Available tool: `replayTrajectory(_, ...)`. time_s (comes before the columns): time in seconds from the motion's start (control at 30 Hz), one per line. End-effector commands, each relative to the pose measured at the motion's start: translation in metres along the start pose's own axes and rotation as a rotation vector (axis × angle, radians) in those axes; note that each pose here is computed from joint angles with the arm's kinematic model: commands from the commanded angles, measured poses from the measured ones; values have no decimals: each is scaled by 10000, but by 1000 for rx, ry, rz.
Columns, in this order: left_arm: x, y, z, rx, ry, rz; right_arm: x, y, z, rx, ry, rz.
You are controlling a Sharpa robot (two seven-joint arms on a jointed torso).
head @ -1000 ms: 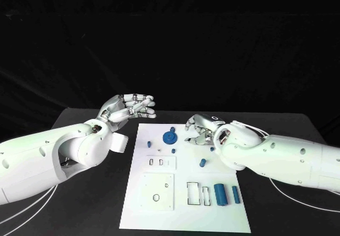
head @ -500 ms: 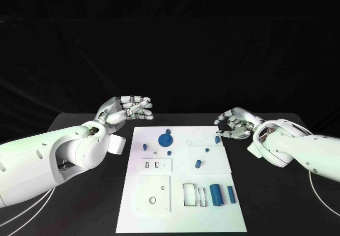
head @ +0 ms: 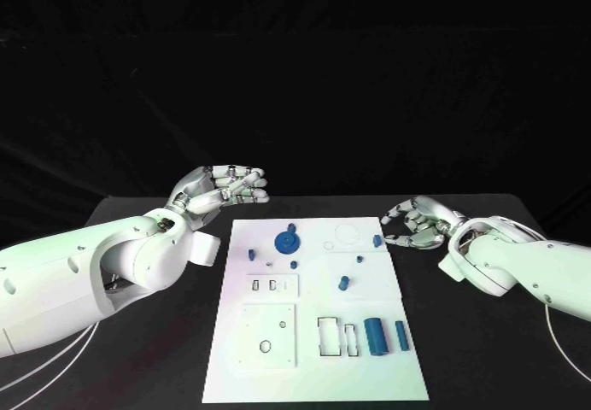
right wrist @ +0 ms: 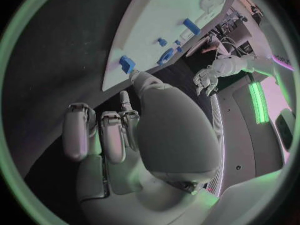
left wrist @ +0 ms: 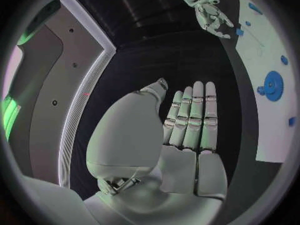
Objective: Assemble the parts on the task board
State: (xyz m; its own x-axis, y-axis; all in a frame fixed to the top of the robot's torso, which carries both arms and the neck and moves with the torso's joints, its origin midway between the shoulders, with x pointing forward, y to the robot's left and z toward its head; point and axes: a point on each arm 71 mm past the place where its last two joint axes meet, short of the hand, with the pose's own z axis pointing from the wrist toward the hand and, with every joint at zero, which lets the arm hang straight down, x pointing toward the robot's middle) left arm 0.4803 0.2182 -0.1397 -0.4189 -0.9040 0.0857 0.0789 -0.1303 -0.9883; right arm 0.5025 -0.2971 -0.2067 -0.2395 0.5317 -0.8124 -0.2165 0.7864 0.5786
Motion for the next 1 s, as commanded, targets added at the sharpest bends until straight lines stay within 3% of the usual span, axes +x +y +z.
replayTrajectory(0.03, 28, -4, 4, 6, 25, -13, 58, -9, 5, -17, 40, 4)
replayTrajectory(1.0, 13, -8, -10, 5, 28, -14, 203, 24, 56, -28, 87, 5)
